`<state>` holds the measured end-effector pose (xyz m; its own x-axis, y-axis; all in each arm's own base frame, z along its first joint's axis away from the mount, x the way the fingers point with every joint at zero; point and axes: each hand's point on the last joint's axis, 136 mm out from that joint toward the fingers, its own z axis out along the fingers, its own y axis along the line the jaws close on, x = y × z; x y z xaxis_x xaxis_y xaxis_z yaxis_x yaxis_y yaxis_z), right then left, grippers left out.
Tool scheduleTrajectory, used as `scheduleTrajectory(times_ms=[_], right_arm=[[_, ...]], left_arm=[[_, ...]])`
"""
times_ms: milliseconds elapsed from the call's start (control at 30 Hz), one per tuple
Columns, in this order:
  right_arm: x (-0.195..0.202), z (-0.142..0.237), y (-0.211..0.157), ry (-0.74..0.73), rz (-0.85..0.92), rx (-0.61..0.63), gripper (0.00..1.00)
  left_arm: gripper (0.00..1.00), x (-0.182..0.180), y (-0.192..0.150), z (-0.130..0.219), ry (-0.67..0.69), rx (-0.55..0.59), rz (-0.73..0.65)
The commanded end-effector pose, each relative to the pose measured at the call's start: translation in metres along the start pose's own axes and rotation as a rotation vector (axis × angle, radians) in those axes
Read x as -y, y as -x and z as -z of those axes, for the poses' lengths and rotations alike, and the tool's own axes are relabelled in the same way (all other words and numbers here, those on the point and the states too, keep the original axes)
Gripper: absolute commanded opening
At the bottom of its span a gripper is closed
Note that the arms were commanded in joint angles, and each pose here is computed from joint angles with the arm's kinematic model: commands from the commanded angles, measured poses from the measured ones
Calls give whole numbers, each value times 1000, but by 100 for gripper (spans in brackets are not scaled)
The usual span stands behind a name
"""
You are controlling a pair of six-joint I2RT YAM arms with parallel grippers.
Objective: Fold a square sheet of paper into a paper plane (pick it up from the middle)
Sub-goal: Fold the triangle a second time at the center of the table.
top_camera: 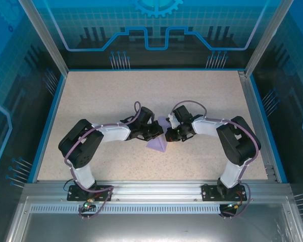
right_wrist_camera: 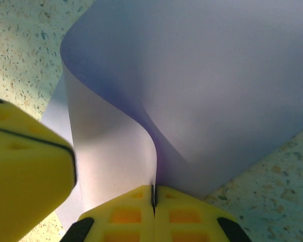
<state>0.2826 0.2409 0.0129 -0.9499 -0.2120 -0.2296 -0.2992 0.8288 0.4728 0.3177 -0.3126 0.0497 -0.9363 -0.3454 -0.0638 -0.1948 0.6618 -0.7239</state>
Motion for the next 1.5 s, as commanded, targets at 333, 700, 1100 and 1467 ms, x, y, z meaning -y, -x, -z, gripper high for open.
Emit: scheduleTrajectory(times_ms=[333,700,1100,1467], right_arm=[[7,-8,-13,-35,-27,-56,5],[-16,50,11,-19,-32,88,42],[-61,28,-20,239,-122,5,0],[-55,0,-31,247,-190,-56,0]], left_arm=[[7,-58,-7,-23,154,-28,33],[6,-79,-20,-25,191,-49,44],[6,-75,-21,-27,182,-58,37],[5,-74,-23,-26,183,-68,34]])
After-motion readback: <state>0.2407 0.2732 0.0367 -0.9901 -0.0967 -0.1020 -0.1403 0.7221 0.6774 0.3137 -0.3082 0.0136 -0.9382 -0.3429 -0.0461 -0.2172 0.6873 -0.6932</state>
